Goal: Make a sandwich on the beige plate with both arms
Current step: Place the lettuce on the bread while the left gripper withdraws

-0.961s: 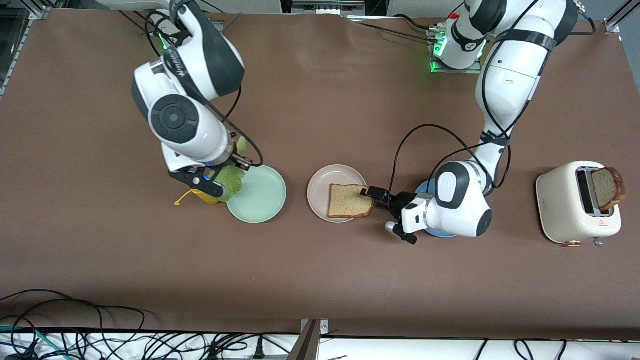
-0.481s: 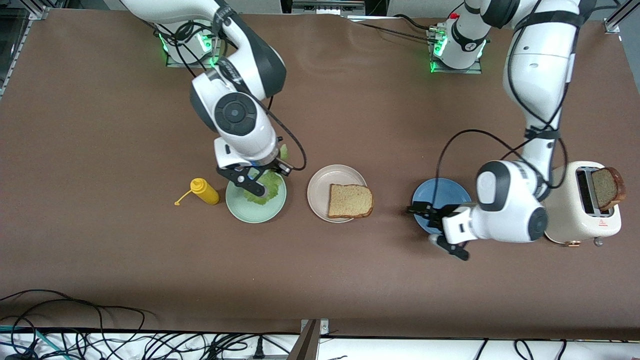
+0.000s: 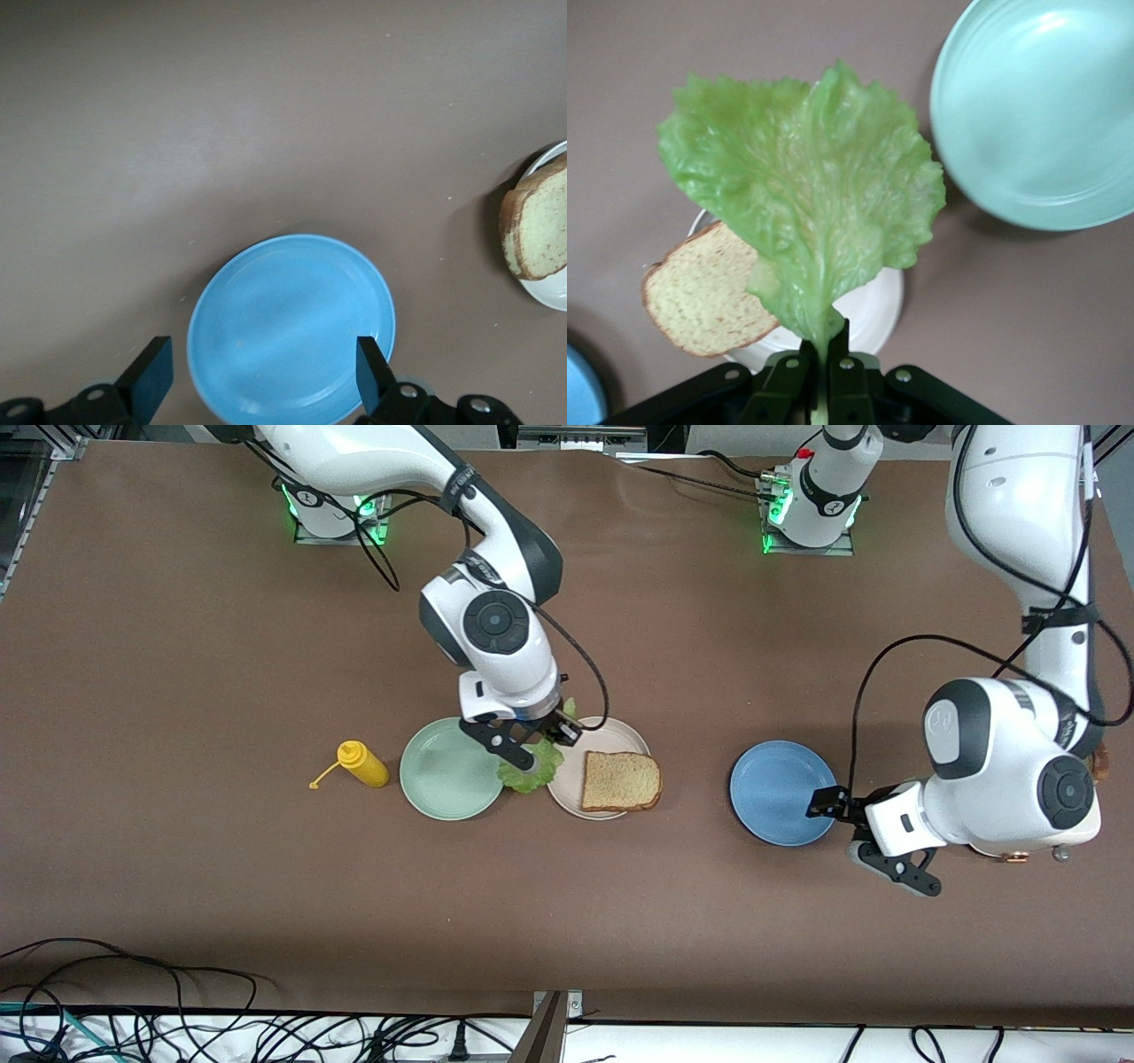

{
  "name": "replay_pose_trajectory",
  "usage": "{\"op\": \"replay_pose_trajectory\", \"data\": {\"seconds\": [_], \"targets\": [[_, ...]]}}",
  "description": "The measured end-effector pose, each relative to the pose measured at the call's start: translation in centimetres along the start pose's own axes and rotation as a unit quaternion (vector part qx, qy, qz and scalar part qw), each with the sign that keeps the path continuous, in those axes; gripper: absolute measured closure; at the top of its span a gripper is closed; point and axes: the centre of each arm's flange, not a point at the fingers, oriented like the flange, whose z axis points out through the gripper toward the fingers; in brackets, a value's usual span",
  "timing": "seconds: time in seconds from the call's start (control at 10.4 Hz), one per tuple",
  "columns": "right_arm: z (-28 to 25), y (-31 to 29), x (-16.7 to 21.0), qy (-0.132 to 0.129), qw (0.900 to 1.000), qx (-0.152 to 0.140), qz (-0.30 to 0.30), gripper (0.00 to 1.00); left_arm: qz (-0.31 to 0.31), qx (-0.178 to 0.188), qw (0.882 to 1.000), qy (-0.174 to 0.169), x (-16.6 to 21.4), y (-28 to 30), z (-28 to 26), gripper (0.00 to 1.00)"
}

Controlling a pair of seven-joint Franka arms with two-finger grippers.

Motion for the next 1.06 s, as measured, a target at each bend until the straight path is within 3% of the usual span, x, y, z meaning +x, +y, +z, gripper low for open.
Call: {"op": "replay_pose_trajectory", "data": {"seconds": [0.38,0.58,0.77,1.06], "targets": [[3.9,-1.8,-2.4,0.003,0.999,0.049,0.017,0.94,-0.035,0.062,0.997,-0.017,-0.3,1.9,-3.0,0.04],[5.7,-2.7,-3.3,0.009,0.998,0.063,0.015,0.94,-0.047,0.117,0.992,-0.029,0.4,4.4,-2.7,0.00],[7.5,-3.3,-4.1,0.009,0.997,0.076,0.011,0.94,-0.085,0.156,0.984,-0.010,0.9,7.1,-4.4,0.00],[9.6,-3.5,-4.1,0.010,0.996,0.089,0.012,0.89,-0.107,0.157,0.982,-0.003,-1.1,7.8,-10.4,0.00]]}}
